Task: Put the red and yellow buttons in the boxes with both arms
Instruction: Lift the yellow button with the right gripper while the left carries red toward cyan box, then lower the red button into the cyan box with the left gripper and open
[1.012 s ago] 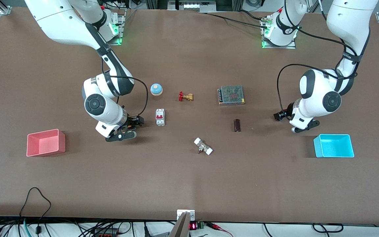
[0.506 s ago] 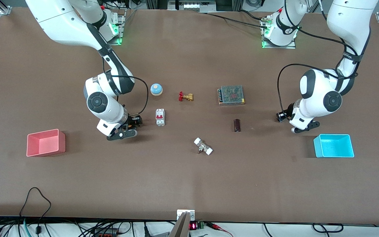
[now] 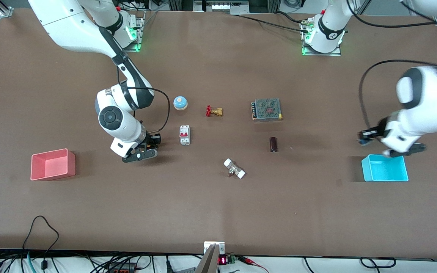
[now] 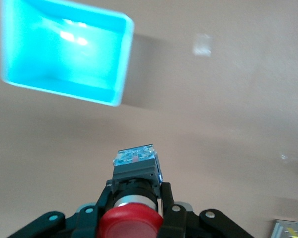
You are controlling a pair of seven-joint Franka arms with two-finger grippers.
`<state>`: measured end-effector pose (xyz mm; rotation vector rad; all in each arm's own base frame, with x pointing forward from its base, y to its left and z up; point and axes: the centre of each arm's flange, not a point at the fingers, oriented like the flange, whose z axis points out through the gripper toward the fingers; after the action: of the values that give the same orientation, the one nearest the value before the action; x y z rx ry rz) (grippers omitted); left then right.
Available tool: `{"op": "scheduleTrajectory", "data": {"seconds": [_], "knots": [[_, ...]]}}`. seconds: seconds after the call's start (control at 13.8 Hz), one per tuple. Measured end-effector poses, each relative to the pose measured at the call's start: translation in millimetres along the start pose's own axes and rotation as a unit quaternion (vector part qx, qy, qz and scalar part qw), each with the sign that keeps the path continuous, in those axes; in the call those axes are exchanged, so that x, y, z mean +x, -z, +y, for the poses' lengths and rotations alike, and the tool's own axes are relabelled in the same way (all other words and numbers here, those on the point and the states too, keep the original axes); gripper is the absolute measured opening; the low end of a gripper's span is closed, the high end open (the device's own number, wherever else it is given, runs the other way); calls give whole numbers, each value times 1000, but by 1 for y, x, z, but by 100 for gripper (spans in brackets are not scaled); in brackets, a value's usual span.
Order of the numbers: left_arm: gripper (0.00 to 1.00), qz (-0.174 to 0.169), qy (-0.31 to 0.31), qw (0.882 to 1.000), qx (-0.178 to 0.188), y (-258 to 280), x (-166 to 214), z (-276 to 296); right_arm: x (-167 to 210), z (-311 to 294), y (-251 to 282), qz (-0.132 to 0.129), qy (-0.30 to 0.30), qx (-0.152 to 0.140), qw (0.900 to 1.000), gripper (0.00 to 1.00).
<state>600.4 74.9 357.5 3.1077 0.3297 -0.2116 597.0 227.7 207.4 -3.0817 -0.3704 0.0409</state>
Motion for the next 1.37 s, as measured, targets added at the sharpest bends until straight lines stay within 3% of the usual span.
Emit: {"op": "scheduleTrajectory", "data": {"seconds": [0.36,0.65,0.94,1.37], "knots": [[41,-8,-32,999,-6,-29,44,-82,6,19,10,12,2,0,1000,42],[41,-13,-73,997,-9,-71,82,-94,15,95,122,18,-28,-17,999,42],[41,17,-86,996,-7,-80,105,-88,-2,187,230,33,-5,-34,999,42],[41,4,-86,996,-11,-111,108,-89,-22,301,218,31,41,-40,998,42]]}}
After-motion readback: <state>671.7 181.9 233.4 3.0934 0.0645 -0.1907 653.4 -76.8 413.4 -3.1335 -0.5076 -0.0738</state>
